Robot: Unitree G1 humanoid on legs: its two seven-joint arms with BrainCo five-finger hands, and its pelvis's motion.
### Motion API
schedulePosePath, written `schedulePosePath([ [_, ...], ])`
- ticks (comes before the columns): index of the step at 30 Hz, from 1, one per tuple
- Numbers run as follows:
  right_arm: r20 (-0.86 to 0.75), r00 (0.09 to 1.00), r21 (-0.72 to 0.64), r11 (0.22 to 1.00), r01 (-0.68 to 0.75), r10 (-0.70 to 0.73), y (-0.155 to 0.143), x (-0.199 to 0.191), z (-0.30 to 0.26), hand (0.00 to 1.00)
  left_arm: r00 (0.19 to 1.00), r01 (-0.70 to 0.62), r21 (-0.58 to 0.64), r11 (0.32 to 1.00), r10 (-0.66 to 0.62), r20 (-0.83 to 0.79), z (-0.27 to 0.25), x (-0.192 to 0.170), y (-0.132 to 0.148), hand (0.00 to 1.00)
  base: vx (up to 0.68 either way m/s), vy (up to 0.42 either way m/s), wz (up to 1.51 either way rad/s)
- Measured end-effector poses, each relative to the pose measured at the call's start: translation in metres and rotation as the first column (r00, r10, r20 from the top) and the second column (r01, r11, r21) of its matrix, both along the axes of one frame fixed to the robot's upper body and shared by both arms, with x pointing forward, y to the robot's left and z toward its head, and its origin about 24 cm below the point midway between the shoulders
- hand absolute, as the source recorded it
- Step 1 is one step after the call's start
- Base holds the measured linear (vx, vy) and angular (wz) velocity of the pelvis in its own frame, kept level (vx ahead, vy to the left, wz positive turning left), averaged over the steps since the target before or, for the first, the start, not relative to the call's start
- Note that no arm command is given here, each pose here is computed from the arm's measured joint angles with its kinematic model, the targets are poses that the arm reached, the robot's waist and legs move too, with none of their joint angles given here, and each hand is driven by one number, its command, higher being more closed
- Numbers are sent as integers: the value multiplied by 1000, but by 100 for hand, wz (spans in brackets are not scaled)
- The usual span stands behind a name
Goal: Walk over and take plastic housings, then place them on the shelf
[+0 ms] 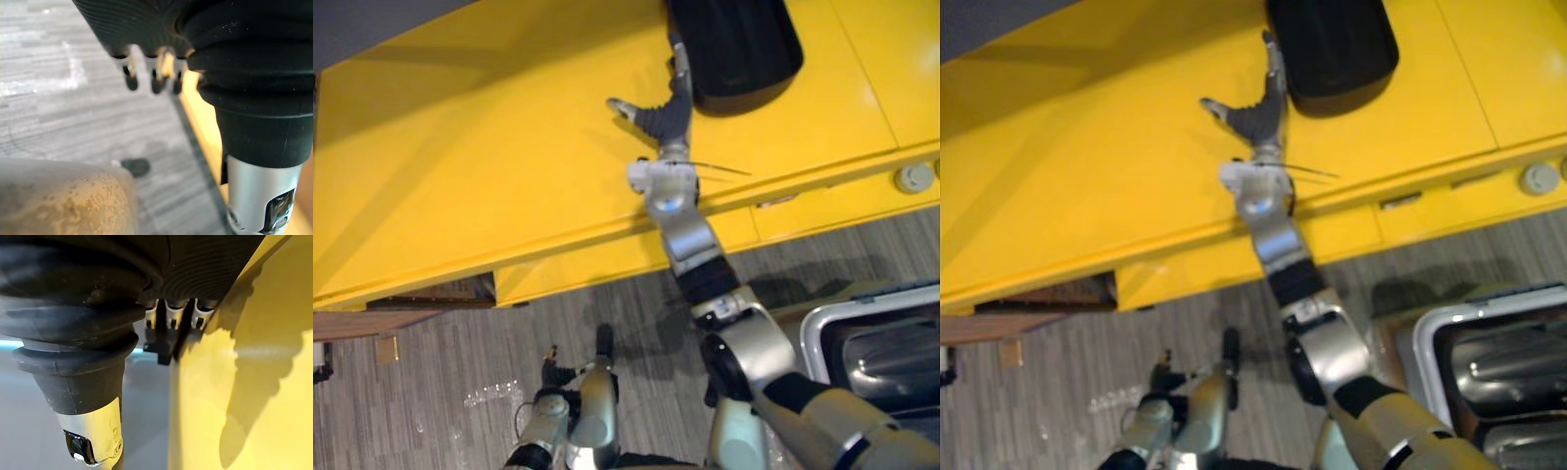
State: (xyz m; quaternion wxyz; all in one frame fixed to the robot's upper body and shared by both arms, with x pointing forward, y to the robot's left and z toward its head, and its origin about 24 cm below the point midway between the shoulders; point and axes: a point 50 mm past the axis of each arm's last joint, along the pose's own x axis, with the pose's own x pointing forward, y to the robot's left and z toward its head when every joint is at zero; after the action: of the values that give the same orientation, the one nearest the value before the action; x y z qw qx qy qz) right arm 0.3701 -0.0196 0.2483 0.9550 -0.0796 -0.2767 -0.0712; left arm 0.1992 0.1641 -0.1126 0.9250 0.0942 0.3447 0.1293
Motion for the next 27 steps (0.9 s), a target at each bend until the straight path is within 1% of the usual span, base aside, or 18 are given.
schedulePosePath([
  [2, 12, 999, -38, 999, -33, 33, 8, -4, -1, 0, 1000, 2, 2, 1000, -2, -1, 0, 0, 0, 0, 0, 0, 0],
  [5, 54, 983, -101, 980, -172, 178, 29, -17, 1, 0, 1000, 8, 7, 1000, -7, -3, 0, -1, 0, 0, 0, 0, 0],
  [9, 92, 901, -55, 906, -420, 423, 42, -34, 8, 0, 1000, 0, 4, 1000, 0, -18, -3, -6, 2, 0, 6, 5, 4],
  [11, 151, 824, 40, 830, -557, 546, 35, -49, 6, 0, 998, -33, -1, 999, 33, -61, -11, -19, 8, 0, 19, 6, 11],
  [12, 160, 809, 69, 811, -581, 566, 30, -52, 3, 0, 996, -45, 0, 999, 45, -77, -13, -24, 10, 0, 75, 7, 4],
  [14, 221, 771, 197, 747, -635, 598, -2, -60, -6, 0, 990, -73, -3, 997, 72, -124, -20, -35, 14, 0, 107, 16, -1],
  [15, 264, 772, 272, 723, -635, 579, -25, -65, -12, 0, 985, -82, -3, 997, 81, -150, -23, -43, 16, 0, 85, 20, -5],
  [16, 291, 781, 307, 719, -623, 552, -40, -68, -14, 0, 983, -84, -3, 996, 82, -163, -25, -47, 16, 0, 105, 28, -13],
  [17, 351, 800, 366, 715, -595, 486, -69, -77, -17, 0, 980, -87, -8, 996, 85, -178, -28, -52, 17, 0, 102, 27, -16],
  [18, 375, 810, 384, 720, -578, 450, -84, -81, -19, 0, 980, -87, -10, 996, 84, -182, -28, -54, 17, 0, 123, 37, -25],
  [19, 410, 835, 424, 735, -530, 366, -113, -92, -24, 0, 977, -94, -8, 996, 90, -195, -30, -58, 19, 0, 102, 42, -34],
  [21, 412, 881, 468, 776, -423, 231, -152, -111, -38, 0, 971, -99, -5, 995, 96, -221, -33, -69, 21, 0, 98, 46, -57],
  [22, 385, 912, 487, 808, -331, 141, -176, -125, -51, 0, 967, -100, -6, 995, 96, -237, -35, -75, 21, 0, 113, 48, -69],
  [23, 361, 928, 499, 821, -277, 94, -187, -132, -58, 0, 964, -99, -4, 995, 95, -249, -37, -80, 21, 0, 126, 58, -90],
  [24, 302, 953, 521, 835, -175, 11, -206, -144, -74, 0, 962, -94, -2, 996, 90, -259, -38, -84, 20, 0, 108, 57, -99],
  [25, 235, 969, 537, 841, -71, -68, -223, -157, -89, 0, 960, -73, 7, 997, 72, -269, -39, -88, 19, 0, 77, 50, -103],
  [26, 201, 974, 542, 840, -22, -104, -230, -164, -97, 0, 958, -68, 9, 998, 68, -277, -40, -91, 18, 0, 58, 59, -132],
  [27, 97, 978, 552, 828, 100, -184, -243, -181, -119, 0, 959, -43, 9, 999, 44, -281, -41, -93, 16, 0, 24, 43, -116],
])
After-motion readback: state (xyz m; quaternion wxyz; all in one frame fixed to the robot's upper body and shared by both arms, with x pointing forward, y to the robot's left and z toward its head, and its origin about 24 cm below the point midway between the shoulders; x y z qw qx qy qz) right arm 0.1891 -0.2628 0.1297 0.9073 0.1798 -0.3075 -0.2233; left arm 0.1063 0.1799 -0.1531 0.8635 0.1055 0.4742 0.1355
